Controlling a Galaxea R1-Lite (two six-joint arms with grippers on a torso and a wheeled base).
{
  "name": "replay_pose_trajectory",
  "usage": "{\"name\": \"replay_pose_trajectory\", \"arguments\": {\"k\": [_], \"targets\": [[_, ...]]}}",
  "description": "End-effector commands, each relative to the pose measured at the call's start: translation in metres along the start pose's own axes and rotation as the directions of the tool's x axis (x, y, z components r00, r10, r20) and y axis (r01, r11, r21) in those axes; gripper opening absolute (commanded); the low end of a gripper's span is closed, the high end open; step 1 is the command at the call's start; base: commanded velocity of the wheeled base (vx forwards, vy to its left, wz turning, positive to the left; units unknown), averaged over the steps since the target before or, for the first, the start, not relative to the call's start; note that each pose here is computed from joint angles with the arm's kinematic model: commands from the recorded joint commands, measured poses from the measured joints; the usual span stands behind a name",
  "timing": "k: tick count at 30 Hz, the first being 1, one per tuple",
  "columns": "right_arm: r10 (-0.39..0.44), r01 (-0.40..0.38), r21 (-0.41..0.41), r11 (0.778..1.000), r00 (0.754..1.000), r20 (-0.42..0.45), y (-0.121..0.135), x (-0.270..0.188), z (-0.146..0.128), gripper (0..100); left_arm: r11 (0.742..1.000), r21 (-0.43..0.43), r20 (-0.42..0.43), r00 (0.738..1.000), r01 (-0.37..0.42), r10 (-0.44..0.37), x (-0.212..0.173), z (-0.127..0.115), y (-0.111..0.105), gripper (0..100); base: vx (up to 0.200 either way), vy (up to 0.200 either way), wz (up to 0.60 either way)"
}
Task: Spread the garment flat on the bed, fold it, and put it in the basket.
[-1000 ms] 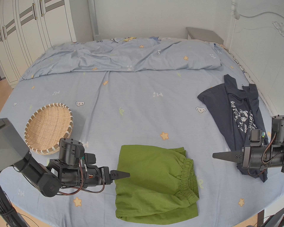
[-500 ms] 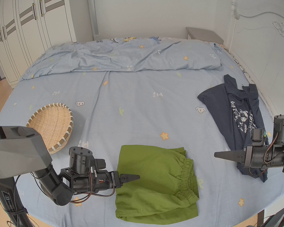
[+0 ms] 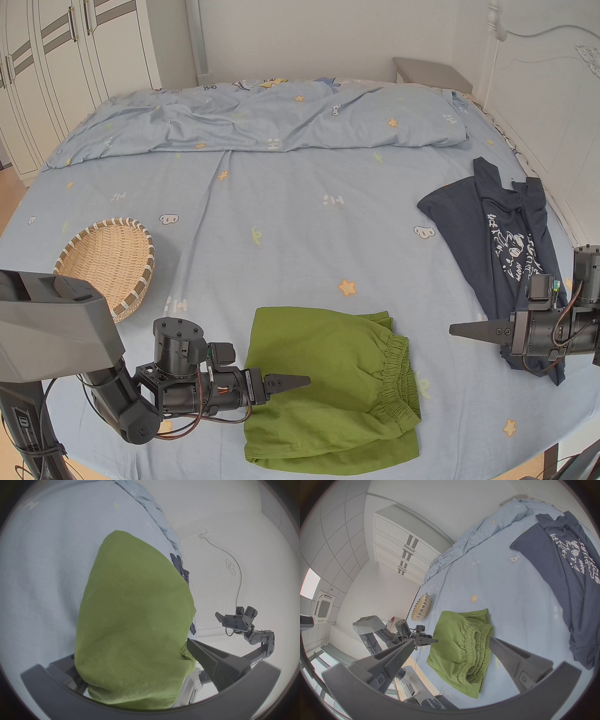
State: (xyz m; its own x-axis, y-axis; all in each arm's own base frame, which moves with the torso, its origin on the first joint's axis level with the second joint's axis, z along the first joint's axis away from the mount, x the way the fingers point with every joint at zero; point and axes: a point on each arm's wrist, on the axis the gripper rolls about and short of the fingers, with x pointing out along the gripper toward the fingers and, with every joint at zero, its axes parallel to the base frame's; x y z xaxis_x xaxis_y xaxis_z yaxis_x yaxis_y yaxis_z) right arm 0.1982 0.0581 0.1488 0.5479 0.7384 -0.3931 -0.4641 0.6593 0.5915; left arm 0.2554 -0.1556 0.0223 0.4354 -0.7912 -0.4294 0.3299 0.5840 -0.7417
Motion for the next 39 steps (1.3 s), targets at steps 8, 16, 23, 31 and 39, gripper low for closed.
{"name": "replay_pose_trajectory", "arguments": {"k": [8,16,23,31,39], "targets": [[-0.003,0.003,0.005,1.000,1.000,-0.002,-0.001,0.001,0.000,100,0.999,-0.007,0.054,0.998,0.035,-0.034,-0.013,0.012,-0.011,0,0.000,0.000,0.00],[-0.005,0.005,0.006,1.000,1.000,0.005,-0.001,0.001,0.001,100,0.987,-0.054,0.119,0.982,0.153,-0.146,-0.047,0.041,-0.031,0,0.000,0.000,0.00],[-0.006,0.006,0.003,1.000,1.000,0.007,-0.001,0.000,0.002,100,0.984,-0.073,0.138,0.978,0.164,-0.153,-0.062,0.058,-0.049,0,0.000,0.000,0.00],[-0.008,0.008,0.006,1.000,1.000,0.007,-0.002,0.001,0.002,100,0.977,-0.085,0.037,0.981,0.193,-0.191,-0.095,0.080,-0.065,0,0.000,0.000,0.00],[-0.006,0.006,0.005,1.000,1.000,0.006,-0.001,0.001,0.002,100,0.987,-0.049,0.037,0.988,0.153,-0.151,-0.102,0.087,-0.059,0,0.000,0.000,0.00]]}}
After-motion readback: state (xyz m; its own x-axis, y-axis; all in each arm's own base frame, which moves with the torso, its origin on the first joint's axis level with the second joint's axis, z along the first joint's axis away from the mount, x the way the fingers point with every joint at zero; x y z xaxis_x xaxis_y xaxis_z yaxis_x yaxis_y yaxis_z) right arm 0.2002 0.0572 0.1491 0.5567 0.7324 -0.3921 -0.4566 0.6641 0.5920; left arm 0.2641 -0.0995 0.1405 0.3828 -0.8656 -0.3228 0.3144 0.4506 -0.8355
